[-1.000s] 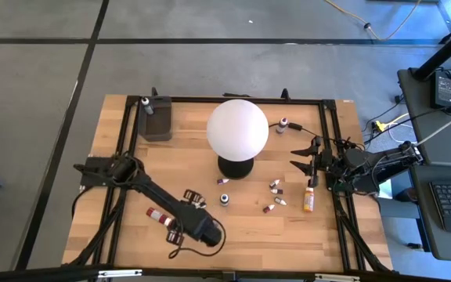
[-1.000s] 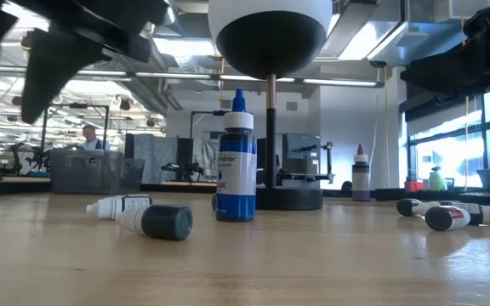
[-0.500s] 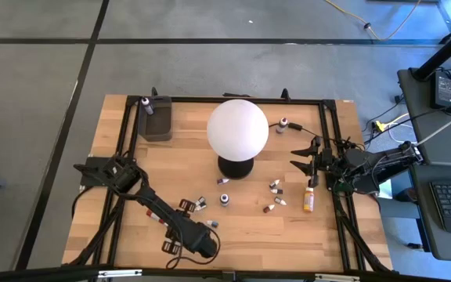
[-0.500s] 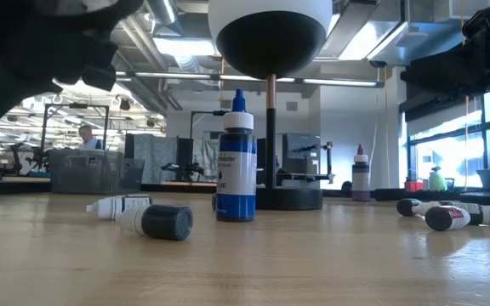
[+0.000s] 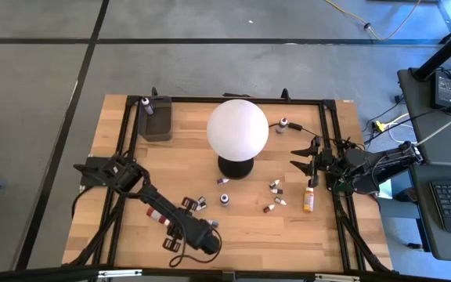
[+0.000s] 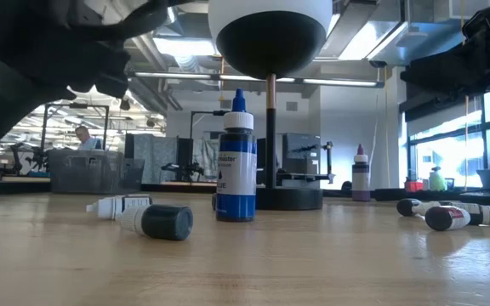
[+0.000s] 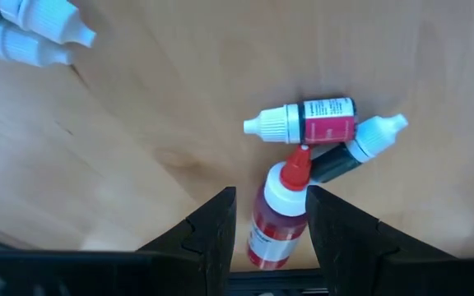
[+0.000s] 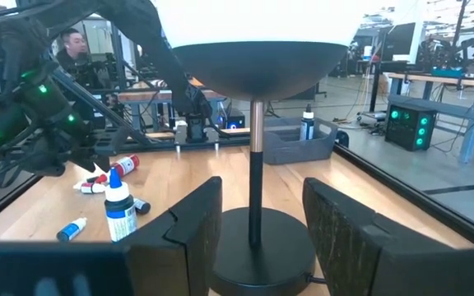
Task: Pick & Place food coloring
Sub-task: Put the big red food coloring bottle into the black container
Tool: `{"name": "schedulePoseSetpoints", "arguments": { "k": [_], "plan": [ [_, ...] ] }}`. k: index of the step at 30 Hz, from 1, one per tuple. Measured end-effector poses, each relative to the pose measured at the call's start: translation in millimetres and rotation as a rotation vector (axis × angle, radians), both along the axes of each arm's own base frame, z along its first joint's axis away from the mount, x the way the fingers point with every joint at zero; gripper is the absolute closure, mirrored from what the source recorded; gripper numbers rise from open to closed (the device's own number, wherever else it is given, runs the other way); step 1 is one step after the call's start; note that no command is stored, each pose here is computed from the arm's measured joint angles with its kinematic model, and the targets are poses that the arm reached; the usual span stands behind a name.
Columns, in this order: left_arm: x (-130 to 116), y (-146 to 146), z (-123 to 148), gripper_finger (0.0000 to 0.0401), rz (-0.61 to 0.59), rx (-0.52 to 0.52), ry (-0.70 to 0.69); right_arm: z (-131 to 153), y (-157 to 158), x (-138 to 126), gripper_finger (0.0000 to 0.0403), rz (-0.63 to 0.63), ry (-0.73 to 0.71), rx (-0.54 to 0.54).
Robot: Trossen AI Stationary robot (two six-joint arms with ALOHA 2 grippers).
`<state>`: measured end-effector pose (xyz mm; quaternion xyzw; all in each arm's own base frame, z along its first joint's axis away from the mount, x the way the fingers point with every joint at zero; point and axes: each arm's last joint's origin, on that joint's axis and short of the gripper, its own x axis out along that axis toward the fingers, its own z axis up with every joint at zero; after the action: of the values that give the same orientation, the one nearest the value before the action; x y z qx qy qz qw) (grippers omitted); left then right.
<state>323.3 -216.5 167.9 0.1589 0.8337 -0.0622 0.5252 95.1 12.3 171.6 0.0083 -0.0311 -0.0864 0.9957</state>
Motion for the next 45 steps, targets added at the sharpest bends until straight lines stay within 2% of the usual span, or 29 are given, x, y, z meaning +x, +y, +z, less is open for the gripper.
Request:
{"name": "schedulePoseSetpoints", "arguments": {
  "k": [4,10,12,27,32,37,45],
  "plan": [
    [-0.2,-0.3,0.0,0.0257,0.017,-0.005,0.004,0.0,-0.1,0.0,0.023,-0.003,0.005,-0.029],
    [-1.1,-1.7,0.1,0.0257,0.031,-0.053,0.035,0.0,-0.1,0.0,0.023,-0.001,0.0,0.001],
    [-1.2,-2.0,0.2,0.0258,0.037,-0.059,0.039,0.9,-0.3,-0.1,0.023,-0.012,-0.004,-0.03],
    [-0.7,-2.9,-10.3,0.0258,0.058,-0.046,0.068,4.9,-1.2,-0.6,0.023,-0.04,-0.042,-0.025],
    [-7.6,1.7,-20.1,0.0258,0.079,-0.01,0.11,4.8,-1.2,-0.6,0.023,-0.04,-0.042,-0.024],
    [-17.2,6.3,-31.1,0.0258,0.093,-0.017,0.189,5.4,-1.3,-0.7,0.023,-0.045,-0.041,-0.055],
    [-20.9,8.7,-35.4,0.0257,0.066,-0.019,0.213,9.5,-1.8,-1.4,0.023,-0.066,-0.071,-0.104]
  ]
}}
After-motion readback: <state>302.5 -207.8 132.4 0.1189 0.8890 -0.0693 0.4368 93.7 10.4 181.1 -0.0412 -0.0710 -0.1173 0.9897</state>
